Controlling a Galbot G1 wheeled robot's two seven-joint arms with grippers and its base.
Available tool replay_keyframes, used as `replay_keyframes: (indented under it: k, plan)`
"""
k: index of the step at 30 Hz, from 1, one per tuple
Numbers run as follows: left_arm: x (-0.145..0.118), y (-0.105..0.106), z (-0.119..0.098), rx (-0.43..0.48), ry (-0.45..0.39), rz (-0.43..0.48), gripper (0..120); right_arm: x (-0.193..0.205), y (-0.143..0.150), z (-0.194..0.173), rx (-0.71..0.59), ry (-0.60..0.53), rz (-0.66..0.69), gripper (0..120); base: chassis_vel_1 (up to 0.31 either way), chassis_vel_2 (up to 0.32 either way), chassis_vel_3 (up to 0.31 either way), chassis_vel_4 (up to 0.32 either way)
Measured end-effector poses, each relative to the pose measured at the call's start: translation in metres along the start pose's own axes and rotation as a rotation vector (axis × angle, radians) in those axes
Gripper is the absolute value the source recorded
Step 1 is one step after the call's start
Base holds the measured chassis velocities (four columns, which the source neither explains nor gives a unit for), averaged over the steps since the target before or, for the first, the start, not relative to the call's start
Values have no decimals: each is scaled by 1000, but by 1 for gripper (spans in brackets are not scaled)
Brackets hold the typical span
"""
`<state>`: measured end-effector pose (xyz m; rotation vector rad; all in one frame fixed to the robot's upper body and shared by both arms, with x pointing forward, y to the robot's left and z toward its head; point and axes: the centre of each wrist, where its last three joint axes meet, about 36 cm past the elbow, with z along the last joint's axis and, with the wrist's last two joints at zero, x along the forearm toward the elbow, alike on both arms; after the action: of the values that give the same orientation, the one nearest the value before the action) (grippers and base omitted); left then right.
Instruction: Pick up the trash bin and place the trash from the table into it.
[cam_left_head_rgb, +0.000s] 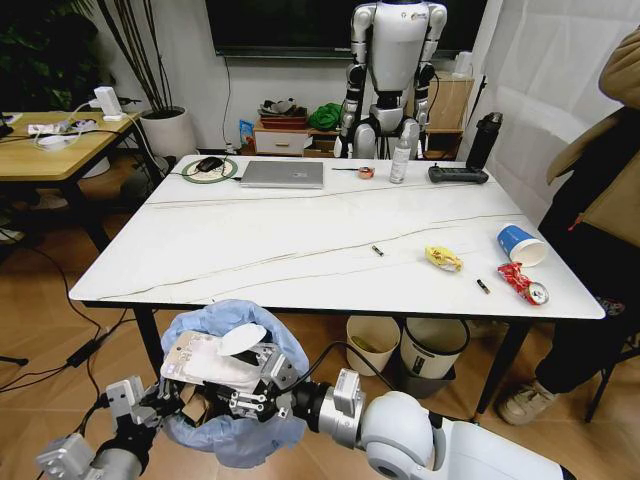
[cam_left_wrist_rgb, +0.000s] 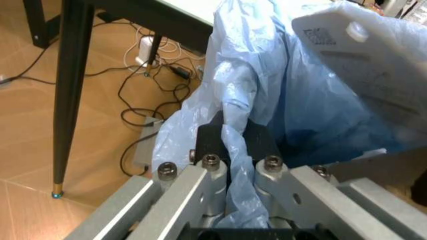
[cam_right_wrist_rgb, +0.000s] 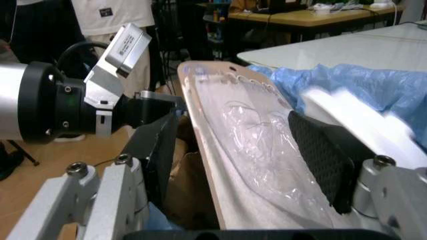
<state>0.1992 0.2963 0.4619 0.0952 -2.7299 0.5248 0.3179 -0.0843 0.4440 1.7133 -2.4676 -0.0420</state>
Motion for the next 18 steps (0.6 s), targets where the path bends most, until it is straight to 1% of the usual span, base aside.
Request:
replay_keyframes:
  k: [7, 12, 15, 16, 17, 18]
  plan:
    - [0, 0, -1, -1, -2, 1, 0, 9, -3, -5, 10, 2, 15, 76, 0, 0, 0, 0]
    - [-1, 0, 0, 1, -1, 1, 0, 16, -3, -7, 8, -2, 26, 77, 0, 0, 0, 0]
    - [-1, 1, 3, 1, 4, -5, 0, 22, -5, -15, 11, -22, 50, 81, 0, 0, 0, 0]
    - [-1, 0, 4, 1, 6, -5, 0, 25, -8, -18, 16, -32, 64, 84, 0, 0, 0, 0]
    - [-1, 0, 4, 1, 6, -5, 0, 25, -8, -18, 16, -32, 64, 84, 0, 0, 0, 0]
    - [-1, 0, 6, 3, 9, -5, 0, 28, -12, -23, 21, -47, 88, 88, 0, 0, 0, 0]
